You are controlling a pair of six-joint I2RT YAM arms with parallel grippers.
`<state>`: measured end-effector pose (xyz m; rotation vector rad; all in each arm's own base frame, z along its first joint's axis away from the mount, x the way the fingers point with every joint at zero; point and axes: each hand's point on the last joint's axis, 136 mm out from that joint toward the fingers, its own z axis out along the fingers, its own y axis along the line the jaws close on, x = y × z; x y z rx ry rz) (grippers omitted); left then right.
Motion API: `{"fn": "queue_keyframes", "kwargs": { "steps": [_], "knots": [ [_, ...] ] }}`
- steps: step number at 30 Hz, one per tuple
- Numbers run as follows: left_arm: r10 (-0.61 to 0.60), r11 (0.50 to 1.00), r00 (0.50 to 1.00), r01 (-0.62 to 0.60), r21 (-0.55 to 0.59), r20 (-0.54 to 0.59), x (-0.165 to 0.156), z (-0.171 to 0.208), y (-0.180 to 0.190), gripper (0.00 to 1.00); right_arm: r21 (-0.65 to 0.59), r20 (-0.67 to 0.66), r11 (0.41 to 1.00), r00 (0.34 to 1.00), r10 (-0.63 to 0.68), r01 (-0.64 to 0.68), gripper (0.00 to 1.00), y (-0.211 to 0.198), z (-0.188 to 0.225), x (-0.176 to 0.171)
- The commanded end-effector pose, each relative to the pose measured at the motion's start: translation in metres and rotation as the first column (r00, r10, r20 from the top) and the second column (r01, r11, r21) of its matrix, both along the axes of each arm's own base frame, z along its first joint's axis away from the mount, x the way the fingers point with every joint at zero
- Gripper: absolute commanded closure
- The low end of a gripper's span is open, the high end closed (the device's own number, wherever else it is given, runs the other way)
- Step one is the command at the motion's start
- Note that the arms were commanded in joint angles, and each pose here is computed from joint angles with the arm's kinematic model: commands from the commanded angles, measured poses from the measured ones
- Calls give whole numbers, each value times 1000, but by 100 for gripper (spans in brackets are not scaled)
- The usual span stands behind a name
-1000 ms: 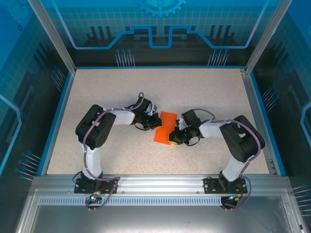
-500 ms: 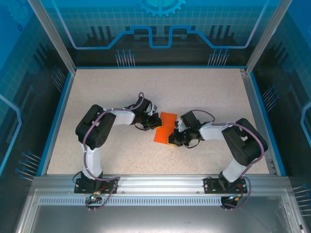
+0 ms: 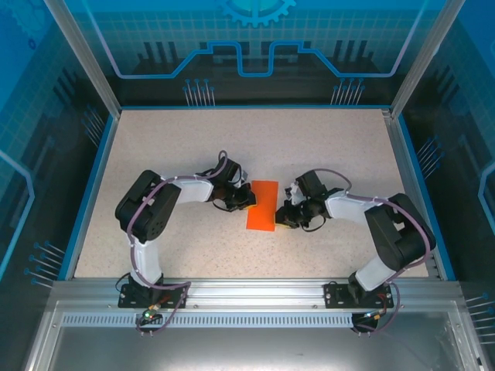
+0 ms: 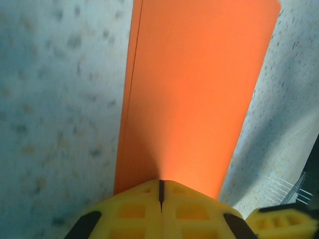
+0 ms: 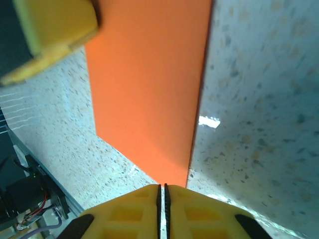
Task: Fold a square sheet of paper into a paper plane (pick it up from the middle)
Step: Fold the square sheet of paper in half at the center of the table, then fold the triangle a second time at the center of the table.
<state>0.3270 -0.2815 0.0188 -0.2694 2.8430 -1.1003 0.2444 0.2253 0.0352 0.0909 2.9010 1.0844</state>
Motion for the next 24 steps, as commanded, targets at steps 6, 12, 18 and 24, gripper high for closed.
{"fn": "queue_keyframes", "kwargs": {
  "steps": [6,12,18,24],
  "knots": [
    [67,995,995,-72,65,80,-13,45,21,71,-104,46,995,999,-3,8,79,-10,4,23],
    [98,993,991,-103,55,90,-23,52,40,61,-73,41,997,999,-16,19,72,5,3,41],
    [116,992,991,-112,-53,65,-11,55,36,57,-37,33,999,999,-4,5,66,15,4,47],
    [112,991,993,-110,-73,35,-3,50,29,56,-58,-6,998,1000,-5,5,64,13,-11,44]
  ]
}}
